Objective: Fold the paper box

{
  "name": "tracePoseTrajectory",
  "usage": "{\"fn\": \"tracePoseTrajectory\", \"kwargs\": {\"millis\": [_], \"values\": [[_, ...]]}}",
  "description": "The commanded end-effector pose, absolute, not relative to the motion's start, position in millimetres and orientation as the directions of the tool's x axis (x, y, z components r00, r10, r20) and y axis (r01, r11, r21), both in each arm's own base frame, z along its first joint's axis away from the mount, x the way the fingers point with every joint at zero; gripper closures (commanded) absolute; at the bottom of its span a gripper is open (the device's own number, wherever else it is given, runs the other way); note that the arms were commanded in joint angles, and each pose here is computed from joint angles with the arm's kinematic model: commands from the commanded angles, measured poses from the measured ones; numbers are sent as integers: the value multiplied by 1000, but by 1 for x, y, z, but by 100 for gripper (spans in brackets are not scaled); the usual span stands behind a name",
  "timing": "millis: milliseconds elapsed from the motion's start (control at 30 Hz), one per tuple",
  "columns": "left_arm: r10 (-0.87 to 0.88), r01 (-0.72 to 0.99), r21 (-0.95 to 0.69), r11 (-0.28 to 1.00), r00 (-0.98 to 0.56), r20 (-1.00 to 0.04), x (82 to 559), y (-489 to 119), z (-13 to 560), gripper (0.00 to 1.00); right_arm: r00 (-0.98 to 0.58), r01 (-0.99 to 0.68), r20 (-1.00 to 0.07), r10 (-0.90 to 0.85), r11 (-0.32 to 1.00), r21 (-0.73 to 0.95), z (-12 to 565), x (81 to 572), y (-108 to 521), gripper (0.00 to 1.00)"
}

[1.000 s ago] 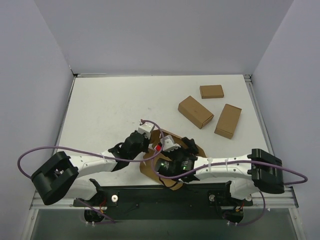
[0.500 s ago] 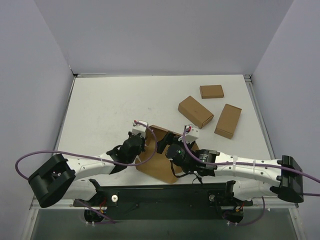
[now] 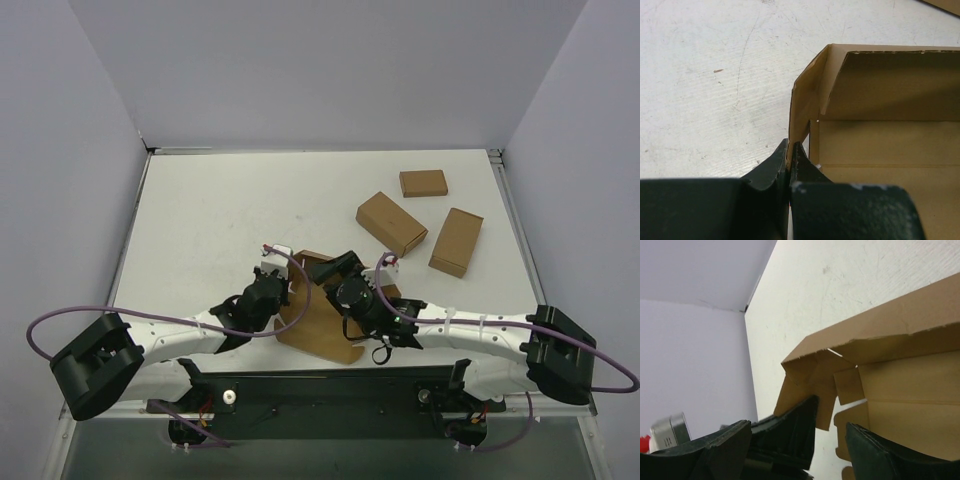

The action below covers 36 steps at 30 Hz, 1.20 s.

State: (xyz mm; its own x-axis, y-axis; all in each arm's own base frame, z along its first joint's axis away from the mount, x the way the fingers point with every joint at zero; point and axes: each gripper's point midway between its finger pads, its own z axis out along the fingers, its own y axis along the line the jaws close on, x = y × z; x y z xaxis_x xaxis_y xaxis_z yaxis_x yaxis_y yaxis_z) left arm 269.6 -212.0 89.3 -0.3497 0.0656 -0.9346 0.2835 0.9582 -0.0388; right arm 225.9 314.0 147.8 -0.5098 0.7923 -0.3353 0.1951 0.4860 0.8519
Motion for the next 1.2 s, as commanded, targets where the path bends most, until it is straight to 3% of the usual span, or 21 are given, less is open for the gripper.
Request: {"fn": "tracePoseTrajectory", "kwargs": {"millis": [0,600,933,1167], "values": [[-15,268,-102,958,-308,-951,273,-217,105,100,-371,245,-250,895,354,903,155,252,302,24],[-22,270,-106,957,-297,-955,271,-220,103,100,-162,346,-338,927,374,861,121,277,235,25],[-32,314,-126,941,-290,-957,267,-232,112,100,-179,365,-374,910,414,834,106,276,232,59],[-69,346,-176,922,-302,-951,265,-244,128,97,-196,382,-372,907,420,823,90,273,234,73]]}}
